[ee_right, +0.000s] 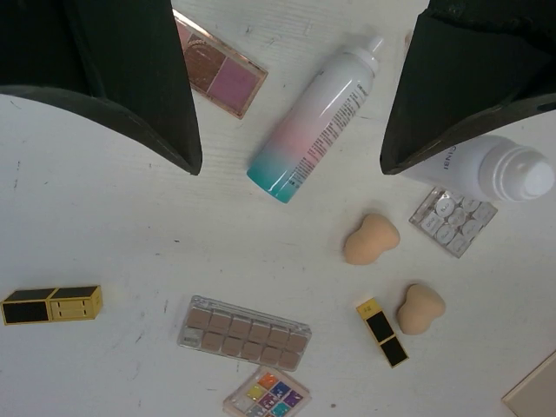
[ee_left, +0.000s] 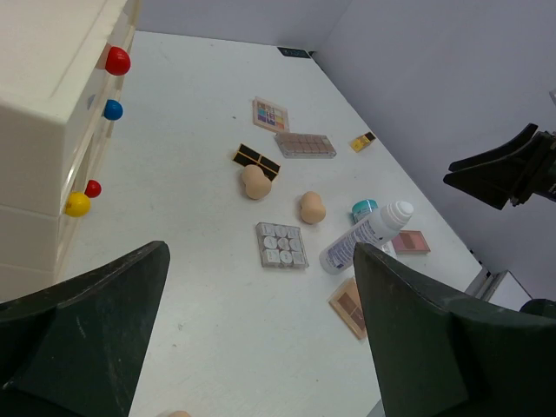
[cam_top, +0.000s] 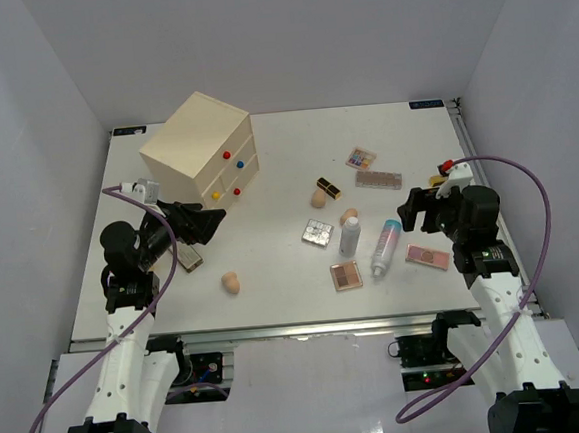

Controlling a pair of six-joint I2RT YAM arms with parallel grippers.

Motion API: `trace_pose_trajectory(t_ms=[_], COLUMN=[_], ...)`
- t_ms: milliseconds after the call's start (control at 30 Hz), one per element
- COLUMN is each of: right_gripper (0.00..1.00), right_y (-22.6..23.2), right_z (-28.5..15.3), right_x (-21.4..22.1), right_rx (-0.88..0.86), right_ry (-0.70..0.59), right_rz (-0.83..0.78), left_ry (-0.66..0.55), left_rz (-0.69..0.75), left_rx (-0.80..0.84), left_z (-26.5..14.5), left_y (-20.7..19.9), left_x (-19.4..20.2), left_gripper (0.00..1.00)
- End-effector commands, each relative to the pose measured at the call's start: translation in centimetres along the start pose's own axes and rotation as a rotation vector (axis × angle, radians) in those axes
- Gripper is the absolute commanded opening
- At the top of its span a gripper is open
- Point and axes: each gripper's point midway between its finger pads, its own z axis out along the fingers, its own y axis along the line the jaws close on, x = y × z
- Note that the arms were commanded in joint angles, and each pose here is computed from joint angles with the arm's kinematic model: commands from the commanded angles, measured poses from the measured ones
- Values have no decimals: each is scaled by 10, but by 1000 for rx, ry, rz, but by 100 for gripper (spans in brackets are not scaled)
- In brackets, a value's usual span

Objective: Organize the makeup

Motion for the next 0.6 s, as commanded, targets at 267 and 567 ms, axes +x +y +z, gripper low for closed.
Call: trace_pose_trajectory(t_ms=[267,567], right_gripper=[90,90], right_y=[63,94], right_z=[-17,-33], right_x=[14,16], right_rx=[-417,-668], right_ry=[-79,-59], right_rz=[-265,-389], left_ry=[-38,-33], left_rz=[31,20], left_rx=[16,20], left_z=[-1,0], left_y=[-9,-9], left_x=[-14,-13], left_gripper=[98,98])
